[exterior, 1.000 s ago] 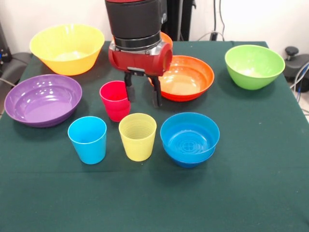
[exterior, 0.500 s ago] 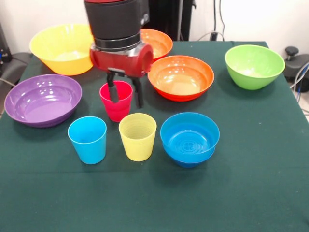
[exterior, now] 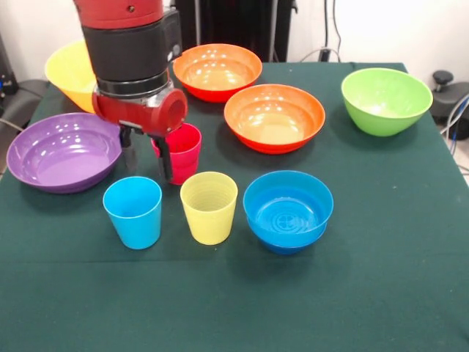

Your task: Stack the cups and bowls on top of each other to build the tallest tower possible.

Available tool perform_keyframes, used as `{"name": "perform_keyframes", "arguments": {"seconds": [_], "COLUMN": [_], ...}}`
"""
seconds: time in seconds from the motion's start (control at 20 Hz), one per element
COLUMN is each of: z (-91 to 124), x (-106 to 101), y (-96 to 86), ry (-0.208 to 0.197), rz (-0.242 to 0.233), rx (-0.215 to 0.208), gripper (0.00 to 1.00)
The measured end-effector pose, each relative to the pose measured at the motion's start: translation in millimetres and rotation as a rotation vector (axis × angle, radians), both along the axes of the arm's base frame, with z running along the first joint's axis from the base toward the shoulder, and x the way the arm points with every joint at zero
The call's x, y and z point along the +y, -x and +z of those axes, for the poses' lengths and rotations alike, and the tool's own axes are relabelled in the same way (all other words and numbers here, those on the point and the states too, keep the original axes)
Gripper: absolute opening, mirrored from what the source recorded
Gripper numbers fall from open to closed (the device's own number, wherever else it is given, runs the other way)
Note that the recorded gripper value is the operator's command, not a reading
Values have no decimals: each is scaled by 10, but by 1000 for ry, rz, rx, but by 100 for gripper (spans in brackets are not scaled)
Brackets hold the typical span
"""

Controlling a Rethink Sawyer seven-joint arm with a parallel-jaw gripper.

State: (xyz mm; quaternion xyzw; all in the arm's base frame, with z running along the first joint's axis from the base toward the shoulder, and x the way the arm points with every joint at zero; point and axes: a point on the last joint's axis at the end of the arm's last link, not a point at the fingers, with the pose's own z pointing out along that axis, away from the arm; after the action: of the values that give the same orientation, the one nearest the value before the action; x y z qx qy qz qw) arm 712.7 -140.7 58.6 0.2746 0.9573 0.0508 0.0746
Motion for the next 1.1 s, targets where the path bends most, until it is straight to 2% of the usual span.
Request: {"name": "perform_keyframes", "arguments": {"seconds": [0.25,0.5,0.7,1.1], "z": [-201,-320,-447,-523], "x": [-44,4,48,67], "y": [107,129,42,-152], "ry": [0,-6,-20,-31], "rz": [13,27,28,23], "rx": [24,34,26,-5], "gripper": [100,100,100,100]}}
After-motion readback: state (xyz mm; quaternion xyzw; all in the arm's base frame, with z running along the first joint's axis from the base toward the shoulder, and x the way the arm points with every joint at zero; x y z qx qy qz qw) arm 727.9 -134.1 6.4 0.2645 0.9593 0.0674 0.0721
